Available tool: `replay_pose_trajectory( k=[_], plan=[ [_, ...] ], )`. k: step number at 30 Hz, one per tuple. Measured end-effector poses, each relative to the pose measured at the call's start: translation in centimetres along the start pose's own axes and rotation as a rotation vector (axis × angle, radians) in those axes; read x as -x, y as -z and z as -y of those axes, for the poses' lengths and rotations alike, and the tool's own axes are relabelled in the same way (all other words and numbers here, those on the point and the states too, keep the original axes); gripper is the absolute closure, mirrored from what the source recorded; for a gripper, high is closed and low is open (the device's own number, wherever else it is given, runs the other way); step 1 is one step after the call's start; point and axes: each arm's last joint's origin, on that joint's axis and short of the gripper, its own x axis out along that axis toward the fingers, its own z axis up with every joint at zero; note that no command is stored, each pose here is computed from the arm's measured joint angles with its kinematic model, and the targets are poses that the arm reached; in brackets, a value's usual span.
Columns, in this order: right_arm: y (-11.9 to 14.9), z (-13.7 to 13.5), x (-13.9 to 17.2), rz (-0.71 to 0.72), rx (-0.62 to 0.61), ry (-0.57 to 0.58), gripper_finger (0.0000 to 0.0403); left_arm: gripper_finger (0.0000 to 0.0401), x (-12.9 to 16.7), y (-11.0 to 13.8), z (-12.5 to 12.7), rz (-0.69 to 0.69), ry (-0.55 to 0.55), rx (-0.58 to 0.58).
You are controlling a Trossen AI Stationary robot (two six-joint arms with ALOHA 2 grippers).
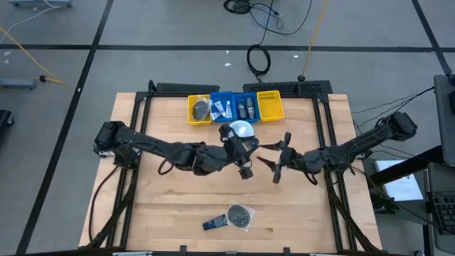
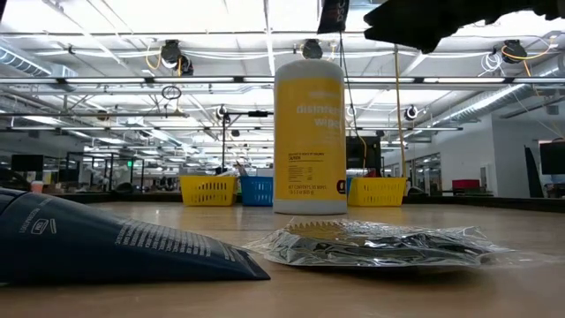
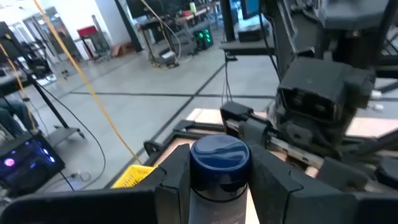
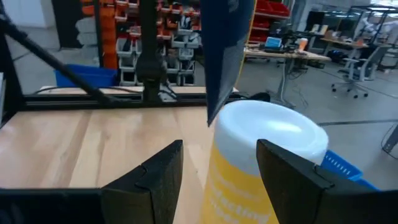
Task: Pick & Place Travel size toiletries
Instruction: Put the shaving cream into the right yellow basket
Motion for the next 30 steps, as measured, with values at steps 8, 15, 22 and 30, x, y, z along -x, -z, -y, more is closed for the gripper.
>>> replay_pose_trajectory(
  k=[8, 15, 22, 30],
  plan=[
    [-0.8, 1.1, -0.6, 0.067, -0.039, 0.055, 0.0206, 0.029, -0.6, -0.6, -0.8, 0.049, -0.02, -0.013],
    [-1.5, 1.8, -1.0, 0.128, -0.05, 0.068, 0.0206, 0.029, -1.0, -1.1, -1.4, 0.097, -0.044, -0.016],
    [-1.3, 2.3, -1.8, 0.137, -0.051, 0.083, 0.0206, 0.029, -1.5, -1.4, -2.1, 0.13, -0.02, -0.007],
    [-0.6, 2.4, -3.4, 0.169, -0.028, 0.132, 0.0217, 0.029, -1.7, -1.4, -2.5, 0.133, -0.015, -0.003]
  ],
)
